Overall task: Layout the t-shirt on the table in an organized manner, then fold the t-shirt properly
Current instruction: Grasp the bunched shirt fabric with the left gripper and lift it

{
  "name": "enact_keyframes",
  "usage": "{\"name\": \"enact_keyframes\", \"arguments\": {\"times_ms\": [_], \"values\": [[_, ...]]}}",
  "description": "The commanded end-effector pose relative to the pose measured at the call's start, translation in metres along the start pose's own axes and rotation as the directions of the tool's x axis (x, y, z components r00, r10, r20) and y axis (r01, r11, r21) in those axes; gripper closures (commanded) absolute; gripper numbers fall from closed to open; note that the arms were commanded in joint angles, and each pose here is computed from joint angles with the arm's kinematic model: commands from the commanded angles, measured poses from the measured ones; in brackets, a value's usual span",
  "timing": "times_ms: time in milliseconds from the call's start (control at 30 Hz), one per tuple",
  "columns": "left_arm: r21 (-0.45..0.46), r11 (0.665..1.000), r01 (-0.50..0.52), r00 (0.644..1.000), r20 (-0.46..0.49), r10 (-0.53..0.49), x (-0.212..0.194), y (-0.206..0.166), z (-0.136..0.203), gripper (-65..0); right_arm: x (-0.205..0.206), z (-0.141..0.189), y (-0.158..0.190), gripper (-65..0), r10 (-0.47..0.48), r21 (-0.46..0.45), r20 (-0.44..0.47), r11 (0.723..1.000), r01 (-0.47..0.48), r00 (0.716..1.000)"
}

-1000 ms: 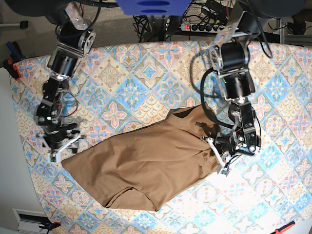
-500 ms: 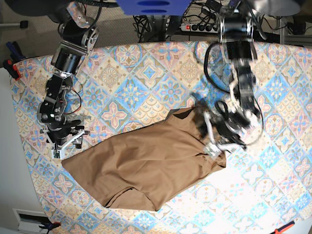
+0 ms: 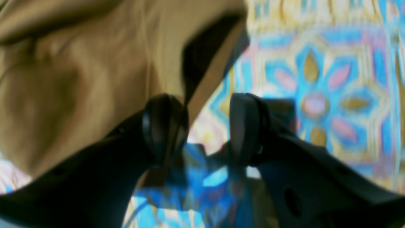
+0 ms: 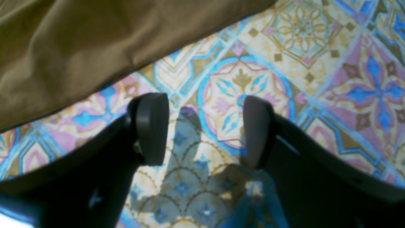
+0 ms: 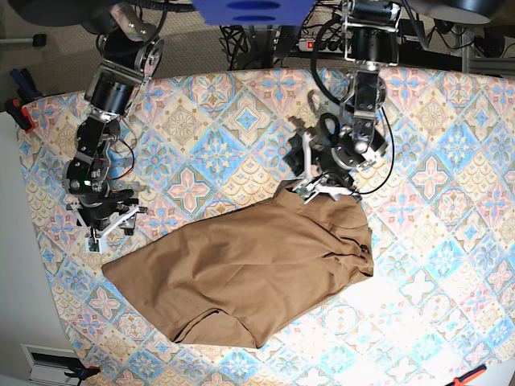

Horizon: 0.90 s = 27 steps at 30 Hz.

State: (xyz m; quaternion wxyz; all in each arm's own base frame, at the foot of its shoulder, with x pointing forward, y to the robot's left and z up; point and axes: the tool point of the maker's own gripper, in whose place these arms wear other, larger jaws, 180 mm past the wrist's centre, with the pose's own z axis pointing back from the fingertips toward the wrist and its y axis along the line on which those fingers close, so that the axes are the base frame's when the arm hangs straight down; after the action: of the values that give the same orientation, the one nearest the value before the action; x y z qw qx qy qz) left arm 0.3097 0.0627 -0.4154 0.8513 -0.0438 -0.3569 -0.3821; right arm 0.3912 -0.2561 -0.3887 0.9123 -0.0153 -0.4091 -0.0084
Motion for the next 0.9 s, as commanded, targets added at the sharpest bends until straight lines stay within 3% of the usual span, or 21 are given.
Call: {"name": "enact_keyframes", "arguments": {"times_ms": [0,233,433,500,600,767,867], "values": [[0.008,1.000,0.006,1.000,0.007,-0.006,0.007,0.002,-0.002,-28.5,0.022,0.003,-0.004,-35.4,0.010,-0.004,0.060,1.000,-0.010,0.998],[0.045,0.994,-0.099,0.993,0.066,0.096,0.029,0.019,-0.008,-28.1,0.023,0.003,-0.003,-35.4,0.014,0.000,0.063,1.000,-0.014,0.998],[0.086,0.995,-0.057,0.998,0.023,0.056,0.024,0.033,-0.009,-27.2,0.022,0.003,-0.003,-35.4,0.014,0.001,0.063,1.000,-0.014,0.998],[0.085,0.995,-0.045,0.999,0.000,0.045,0.021,0.035,-0.014,-21.3,0.022,0.003,-0.002,-35.4,0.015,0.002,0.063,1.000,-0.015,0.998],[0.081,0.996,-0.043,0.999,-0.013,0.044,0.022,0.040,-0.021,0.0,0.022,0.003,-0.002,-35.4,0.015,0.002,0.063,1.000,-0.015,0.998],[0.106,0.993,-0.046,0.998,0.041,0.042,0.043,0.042,-0.013,0.0,0.021,0.002,-0.002,-35.4,0.013,0.003,0.060,1.000,-0.014,0.998],[0.176,0.984,-0.034,0.992,0.124,0.012,0.071,0.047,0.015,0.0,0.023,0.002,-0.002,-35.4,0.012,0.004,0.062,1.000,-0.012,0.998]]}}
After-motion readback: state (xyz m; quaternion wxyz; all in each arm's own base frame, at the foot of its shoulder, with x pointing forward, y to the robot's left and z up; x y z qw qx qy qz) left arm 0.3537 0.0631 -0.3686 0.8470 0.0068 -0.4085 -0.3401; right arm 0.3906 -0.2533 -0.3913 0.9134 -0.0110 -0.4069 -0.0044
